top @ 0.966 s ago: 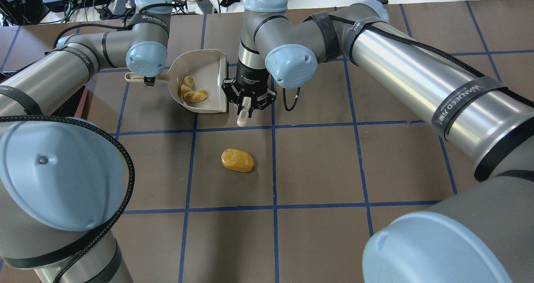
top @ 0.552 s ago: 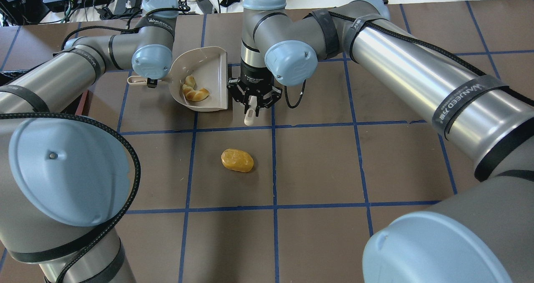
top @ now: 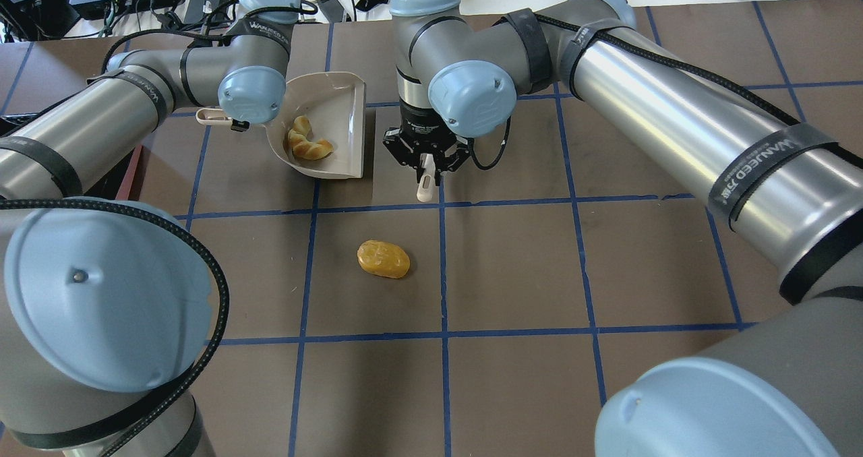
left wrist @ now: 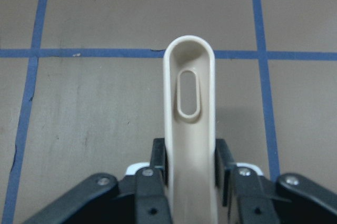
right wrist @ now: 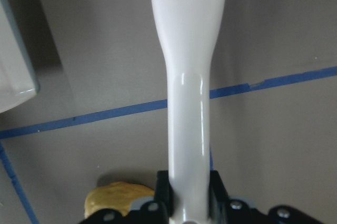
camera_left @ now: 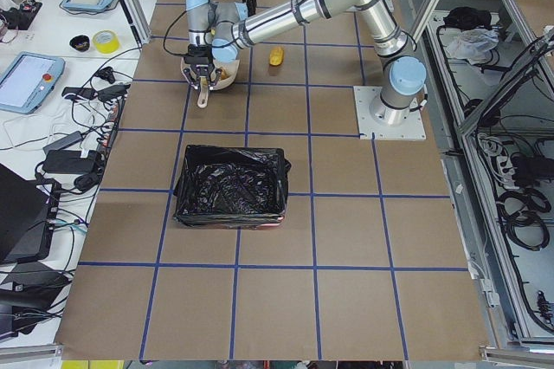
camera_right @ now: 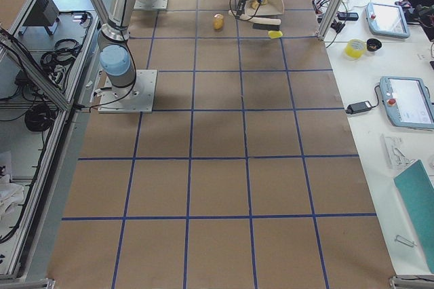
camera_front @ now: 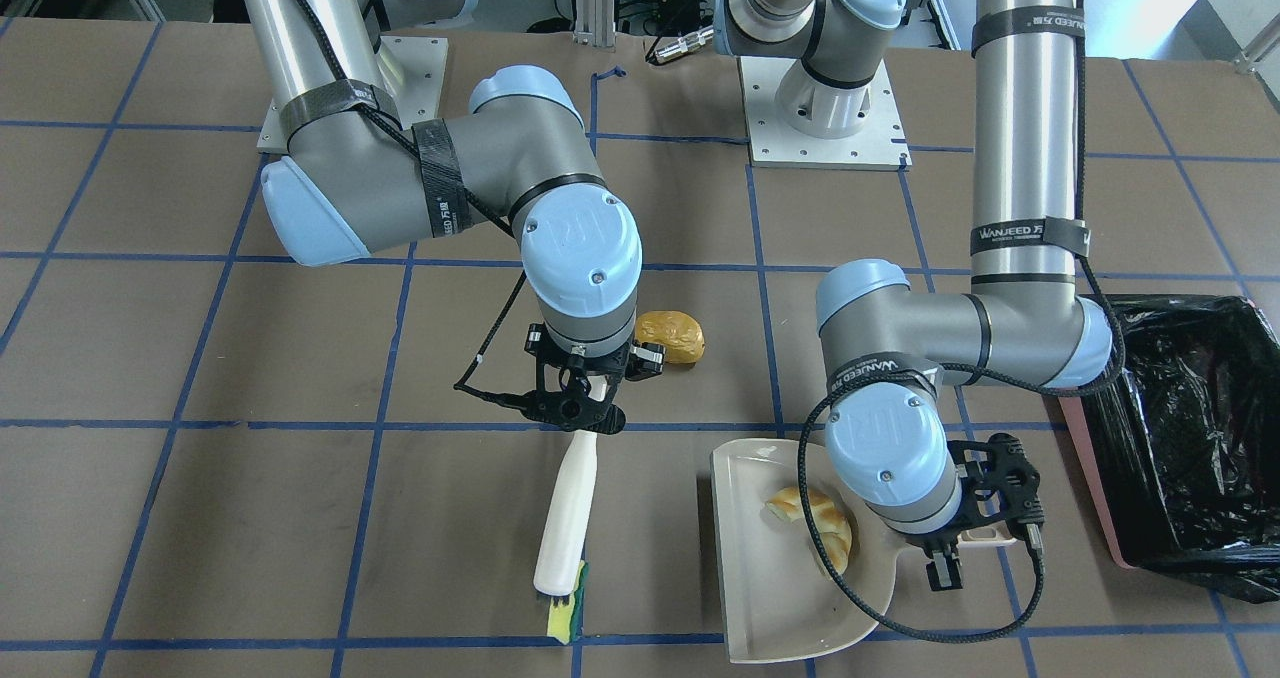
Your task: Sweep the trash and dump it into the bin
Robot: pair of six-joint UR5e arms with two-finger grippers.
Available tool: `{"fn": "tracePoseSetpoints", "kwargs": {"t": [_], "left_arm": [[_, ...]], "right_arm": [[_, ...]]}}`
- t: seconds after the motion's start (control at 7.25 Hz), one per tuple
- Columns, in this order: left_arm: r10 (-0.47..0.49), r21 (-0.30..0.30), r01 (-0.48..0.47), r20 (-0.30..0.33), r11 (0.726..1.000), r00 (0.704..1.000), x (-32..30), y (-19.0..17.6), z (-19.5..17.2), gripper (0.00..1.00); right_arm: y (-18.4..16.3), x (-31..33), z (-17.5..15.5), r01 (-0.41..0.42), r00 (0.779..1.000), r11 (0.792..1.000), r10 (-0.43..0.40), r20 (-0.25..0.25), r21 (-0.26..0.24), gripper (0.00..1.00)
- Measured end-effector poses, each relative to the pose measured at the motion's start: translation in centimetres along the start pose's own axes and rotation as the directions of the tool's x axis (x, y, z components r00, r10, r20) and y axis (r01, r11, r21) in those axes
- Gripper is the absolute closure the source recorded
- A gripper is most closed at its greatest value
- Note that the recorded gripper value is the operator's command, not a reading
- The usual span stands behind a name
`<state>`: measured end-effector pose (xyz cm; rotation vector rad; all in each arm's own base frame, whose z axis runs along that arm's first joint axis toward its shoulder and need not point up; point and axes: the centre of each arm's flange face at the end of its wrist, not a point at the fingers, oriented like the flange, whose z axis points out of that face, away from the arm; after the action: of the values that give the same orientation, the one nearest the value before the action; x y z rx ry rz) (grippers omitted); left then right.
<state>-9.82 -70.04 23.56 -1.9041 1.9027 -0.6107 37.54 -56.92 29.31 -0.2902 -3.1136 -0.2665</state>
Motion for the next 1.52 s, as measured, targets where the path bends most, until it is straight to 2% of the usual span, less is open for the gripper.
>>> {"fn": "tracePoseSetpoints", "kwargs": {"t": [0.28,0.41,0.83,1.52], "left_arm": [[0.06,0.132,-0.06,0.001,0.989,0.998,-0.3,0.3,-0.4,1.0],[0.079,0.162,-0.079,0.006,0.984,0.997,-0.3,0.6,-0.2,1.0],[0.103,0.186,-0.104,0.015,0.977,0.995,-0.1,2.0,0.7,1.0],[0.109,0.195,-0.107,0.004,0.975,0.994,-0.1,3.9,0.5,1.0]], "right_arm": [[-0.3,1.1,0.4,0.019,0.999,1.0,-0.019,-0.047,-0.017,1.0],[-0.4,1.3,0.0,0.025,0.999,1.0,-0.025,-0.047,-0.016,1.0],[0.1,1.1,-2.0,0.04,0.999,0.999,-0.04,0.005,0.006,1.0],[0.2,1.1,-1.9,0.047,0.999,0.999,-0.047,0.013,0.003,1.0]]}}
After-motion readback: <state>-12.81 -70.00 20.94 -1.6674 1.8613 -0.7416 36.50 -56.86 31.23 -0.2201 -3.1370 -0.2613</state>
